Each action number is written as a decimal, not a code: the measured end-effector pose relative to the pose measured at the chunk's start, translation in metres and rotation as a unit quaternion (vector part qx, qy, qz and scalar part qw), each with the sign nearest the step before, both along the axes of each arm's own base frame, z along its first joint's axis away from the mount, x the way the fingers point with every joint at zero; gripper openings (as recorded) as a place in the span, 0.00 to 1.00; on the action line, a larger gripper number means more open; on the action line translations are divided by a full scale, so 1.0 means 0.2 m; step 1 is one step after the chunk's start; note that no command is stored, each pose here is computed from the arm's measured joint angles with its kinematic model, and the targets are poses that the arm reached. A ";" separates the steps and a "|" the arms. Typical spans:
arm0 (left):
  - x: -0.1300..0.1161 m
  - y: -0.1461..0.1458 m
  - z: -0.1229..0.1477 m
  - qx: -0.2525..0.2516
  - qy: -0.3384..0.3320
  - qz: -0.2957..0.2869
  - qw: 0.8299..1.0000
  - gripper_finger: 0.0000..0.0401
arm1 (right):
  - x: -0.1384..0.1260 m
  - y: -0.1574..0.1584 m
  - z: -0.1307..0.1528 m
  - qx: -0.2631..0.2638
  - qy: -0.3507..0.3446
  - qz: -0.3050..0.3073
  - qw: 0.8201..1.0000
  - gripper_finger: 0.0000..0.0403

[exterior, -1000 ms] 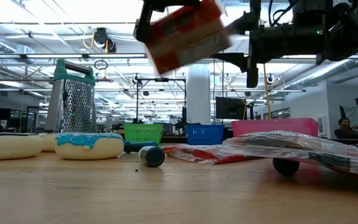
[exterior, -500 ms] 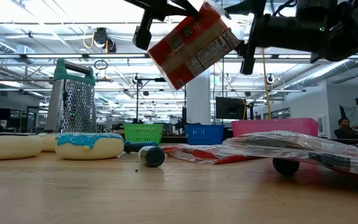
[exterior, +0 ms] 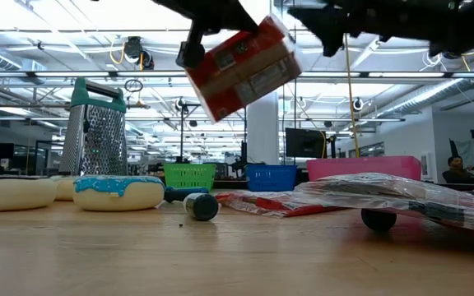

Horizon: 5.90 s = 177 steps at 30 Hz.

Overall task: Pick & Place Food Item
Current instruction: Put the middle red popcorn bag into the pink bin

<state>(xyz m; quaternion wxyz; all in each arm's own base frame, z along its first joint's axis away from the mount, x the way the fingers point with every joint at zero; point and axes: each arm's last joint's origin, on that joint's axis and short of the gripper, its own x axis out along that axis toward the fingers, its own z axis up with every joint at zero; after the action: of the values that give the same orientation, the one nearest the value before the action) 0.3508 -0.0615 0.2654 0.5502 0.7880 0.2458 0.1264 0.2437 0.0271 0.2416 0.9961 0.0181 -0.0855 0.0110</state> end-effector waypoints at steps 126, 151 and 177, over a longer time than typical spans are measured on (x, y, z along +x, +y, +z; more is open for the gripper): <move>-0.04 0.17 0.35 -0.874 -0.008 -0.265 0.407 0.50 | -0.21 0.25 0.15 -0.066 -0.012 0.327 0.943 0.03; 0.19 0.22 0.36 -0.818 0.064 -0.014 0.572 0.77 | -0.12 0.19 -0.04 0.025 0.172 0.164 0.971 0.03; 0.02 0.49 0.37 -0.816 0.005 0.003 0.578 0.69 | -0.40 -0.03 -0.04 -0.065 0.271 -0.328 0.903 0.03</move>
<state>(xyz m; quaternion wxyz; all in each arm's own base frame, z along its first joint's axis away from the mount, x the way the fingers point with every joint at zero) 0.3544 0.0366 0.3401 0.9595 0.0066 0.2504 -0.1292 0.1637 0.0216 0.2332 0.9270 -0.0736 0.1876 -0.3162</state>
